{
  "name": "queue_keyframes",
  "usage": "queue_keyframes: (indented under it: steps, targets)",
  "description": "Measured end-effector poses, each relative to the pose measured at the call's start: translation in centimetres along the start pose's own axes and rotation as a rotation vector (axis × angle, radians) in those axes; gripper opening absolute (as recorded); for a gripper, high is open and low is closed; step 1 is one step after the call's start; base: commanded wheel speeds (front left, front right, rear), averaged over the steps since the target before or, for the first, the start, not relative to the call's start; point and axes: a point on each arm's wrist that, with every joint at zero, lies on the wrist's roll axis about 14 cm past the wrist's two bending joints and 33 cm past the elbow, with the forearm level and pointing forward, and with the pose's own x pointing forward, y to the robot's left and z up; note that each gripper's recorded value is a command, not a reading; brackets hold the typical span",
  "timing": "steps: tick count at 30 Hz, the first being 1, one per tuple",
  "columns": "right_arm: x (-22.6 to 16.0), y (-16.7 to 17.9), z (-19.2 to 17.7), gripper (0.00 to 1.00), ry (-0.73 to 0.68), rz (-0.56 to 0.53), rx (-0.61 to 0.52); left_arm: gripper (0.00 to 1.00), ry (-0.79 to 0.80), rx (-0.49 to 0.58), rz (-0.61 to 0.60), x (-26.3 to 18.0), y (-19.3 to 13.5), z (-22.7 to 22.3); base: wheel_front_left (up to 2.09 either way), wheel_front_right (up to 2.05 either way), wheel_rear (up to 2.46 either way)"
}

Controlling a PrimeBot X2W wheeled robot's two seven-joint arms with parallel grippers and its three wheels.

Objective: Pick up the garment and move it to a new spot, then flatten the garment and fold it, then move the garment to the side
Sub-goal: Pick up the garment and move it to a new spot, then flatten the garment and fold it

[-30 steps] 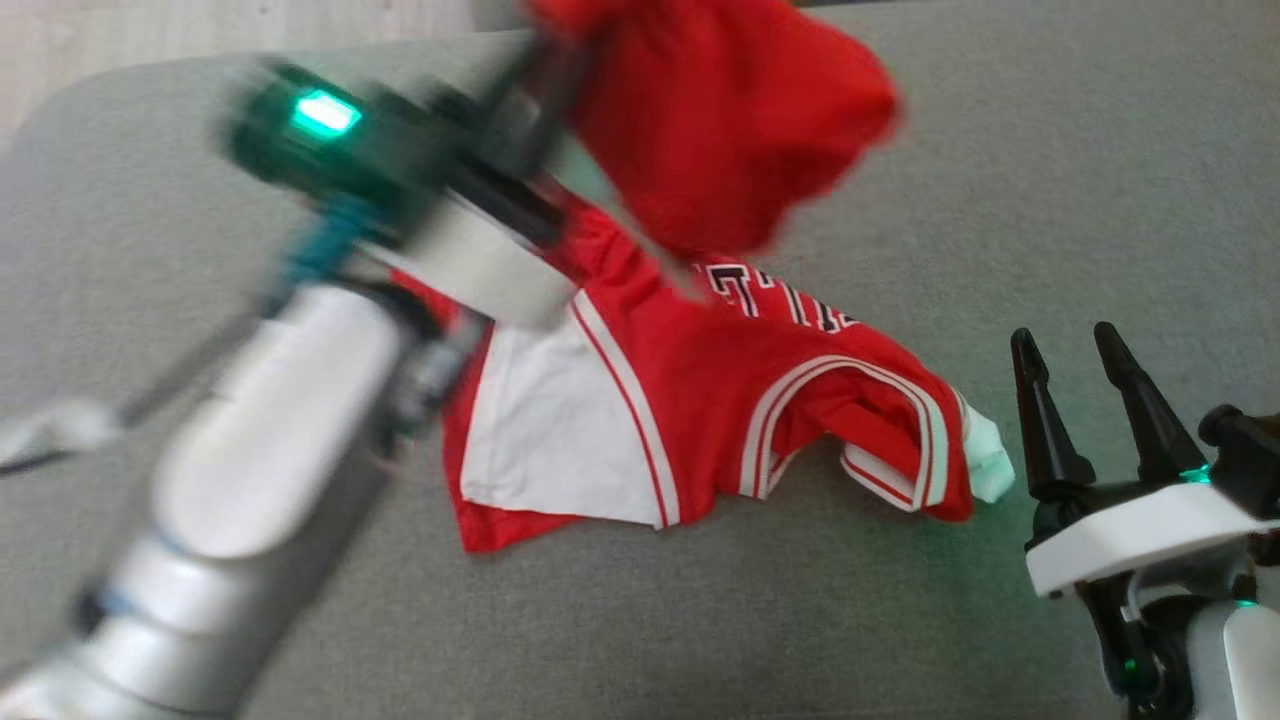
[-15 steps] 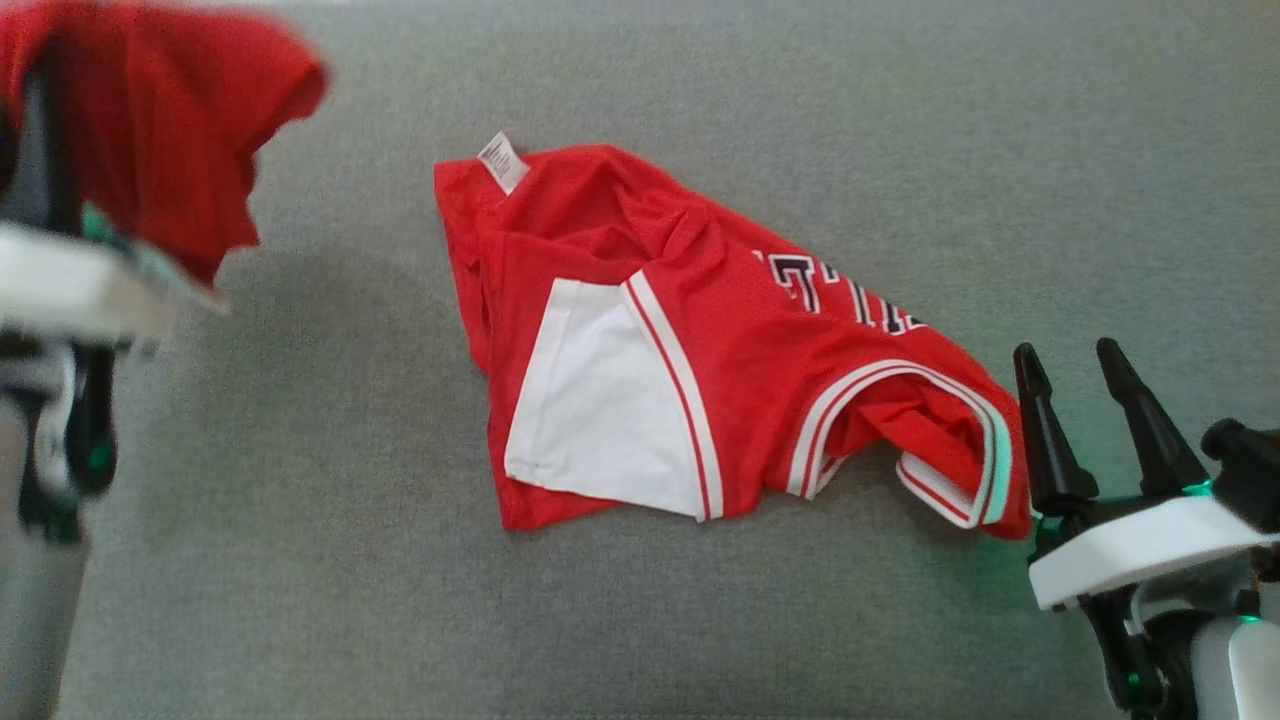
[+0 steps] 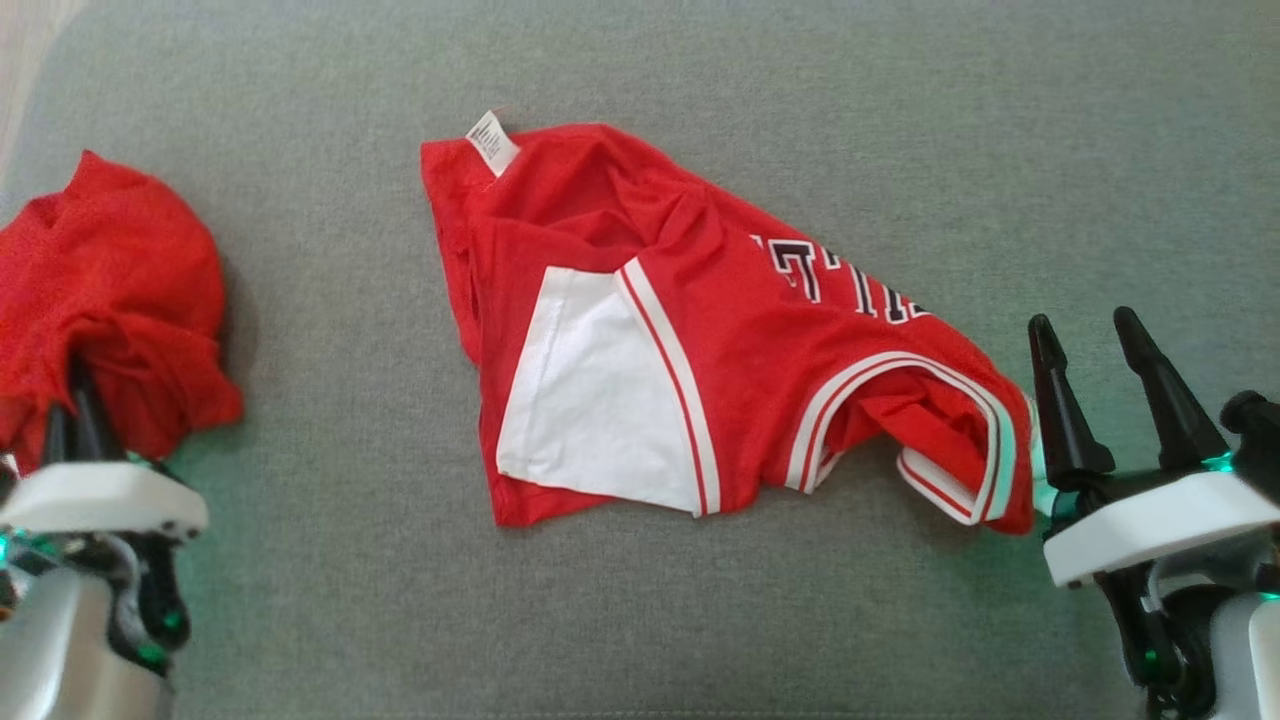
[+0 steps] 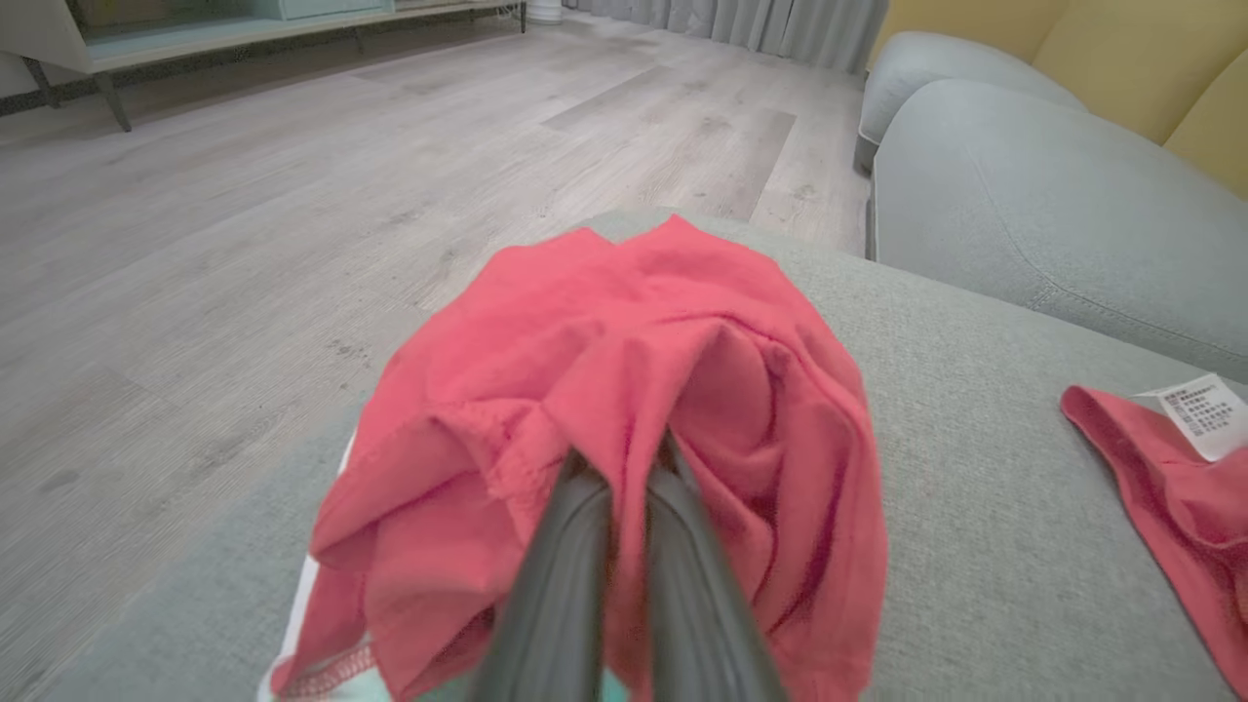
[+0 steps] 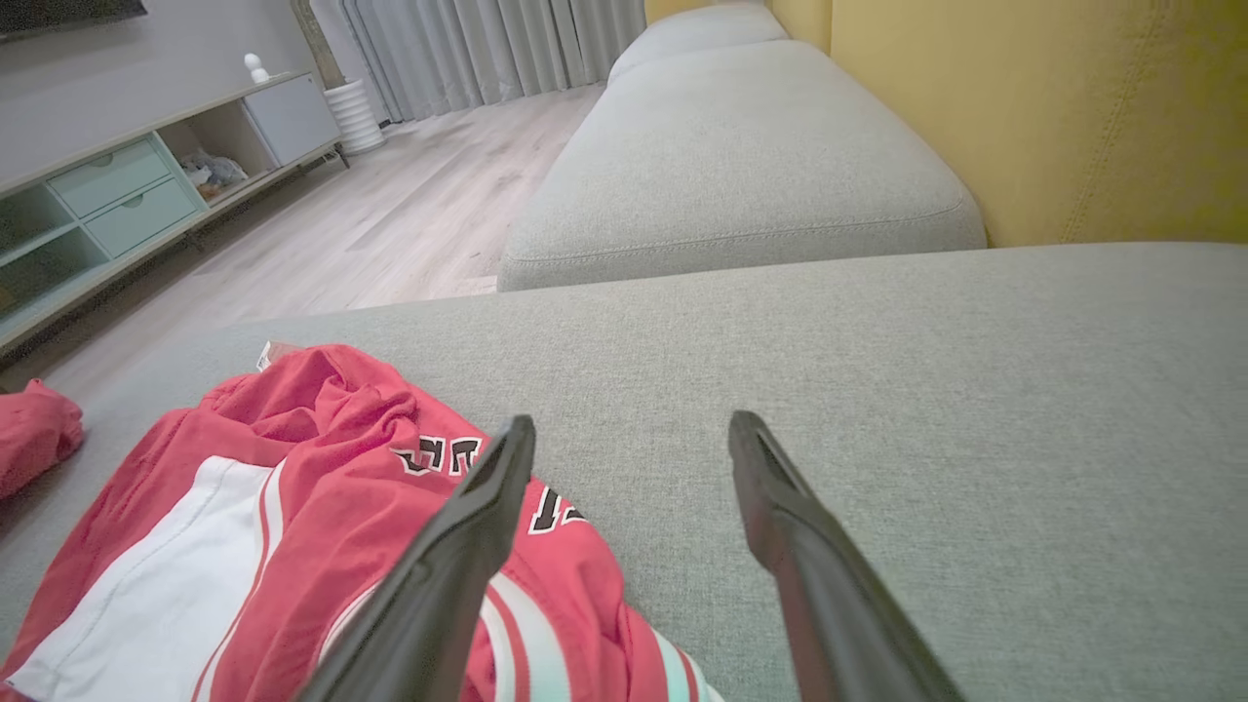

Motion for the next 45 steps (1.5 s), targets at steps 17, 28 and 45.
queue_keyframes:
  steps: [17, 28, 45]
  targets:
    - [-3.7, -0.1, 3.8, 1.0, -0.112, -0.027, -0.032, 1.0, -0.207, 0.212, -0.28, -6.6, -9.9, 1.5, 0.0, 0.0, 0.0]
    - [-5.6, -0.2, 4.1, 1.0, -0.128, -0.047, -0.038, 1.0, -0.238, 0.276, -0.418, -9.9, -15.2, 2.5, 0.0, 0.0, 0.0]
    - [-6.4, -0.4, 3.2, 1.0, -0.103, -0.063, -0.029, 1.0, -0.208, 0.29, -0.398, -10.2, -14.8, 2.2, 0.0, 0.0, 0.0]
